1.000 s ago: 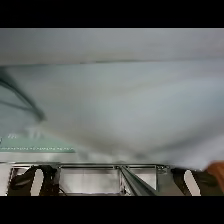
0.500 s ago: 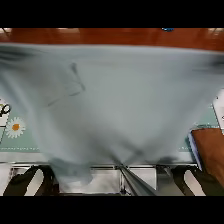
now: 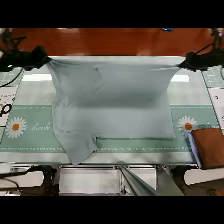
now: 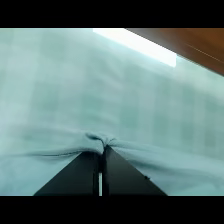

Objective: Fold the shirts.

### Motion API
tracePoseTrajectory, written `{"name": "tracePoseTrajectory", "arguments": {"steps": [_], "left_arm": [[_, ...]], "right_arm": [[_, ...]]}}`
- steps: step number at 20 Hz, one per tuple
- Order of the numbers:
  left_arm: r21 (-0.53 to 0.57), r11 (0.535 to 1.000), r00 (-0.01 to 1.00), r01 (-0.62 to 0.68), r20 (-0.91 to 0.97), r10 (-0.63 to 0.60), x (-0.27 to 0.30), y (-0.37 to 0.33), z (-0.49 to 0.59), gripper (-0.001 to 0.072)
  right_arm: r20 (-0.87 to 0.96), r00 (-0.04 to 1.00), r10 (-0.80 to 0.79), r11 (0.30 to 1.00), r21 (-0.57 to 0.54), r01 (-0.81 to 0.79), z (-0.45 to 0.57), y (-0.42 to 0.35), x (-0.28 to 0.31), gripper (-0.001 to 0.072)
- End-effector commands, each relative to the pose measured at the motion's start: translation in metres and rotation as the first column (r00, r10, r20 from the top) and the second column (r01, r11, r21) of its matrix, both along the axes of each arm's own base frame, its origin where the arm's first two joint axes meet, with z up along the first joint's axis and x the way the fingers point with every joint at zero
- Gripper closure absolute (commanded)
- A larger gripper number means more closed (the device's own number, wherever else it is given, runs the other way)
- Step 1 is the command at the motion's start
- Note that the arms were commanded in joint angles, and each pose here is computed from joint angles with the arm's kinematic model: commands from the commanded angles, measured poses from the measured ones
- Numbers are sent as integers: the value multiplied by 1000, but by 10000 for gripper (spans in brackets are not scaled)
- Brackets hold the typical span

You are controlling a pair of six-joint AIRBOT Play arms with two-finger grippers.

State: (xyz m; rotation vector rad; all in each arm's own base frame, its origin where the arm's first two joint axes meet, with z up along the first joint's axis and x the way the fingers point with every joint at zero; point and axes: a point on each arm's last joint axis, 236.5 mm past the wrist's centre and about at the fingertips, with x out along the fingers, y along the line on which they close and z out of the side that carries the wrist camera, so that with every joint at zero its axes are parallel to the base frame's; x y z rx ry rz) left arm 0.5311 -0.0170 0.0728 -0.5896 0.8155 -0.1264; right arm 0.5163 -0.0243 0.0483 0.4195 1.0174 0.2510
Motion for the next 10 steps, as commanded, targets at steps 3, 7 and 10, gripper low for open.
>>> {"name": "tracePoseTrajectory", "arguments": {"steps": [3,7,10], "left_arm": [[-140,988,980,-69,-194,41,40,-17,-80,687],[-110,994,972,29,-227,-53,20,-18,-79,686],[-72,982,946,176,-265,-189,-11,-15,-72,686]], "right_arm": [[-108,992,64,993,105,-52,-63,24,35,693],[-159,986,53,995,97,-38,-67,11,22,692],[-258,960,106,987,143,-71,-64,3,-11,692]]}}
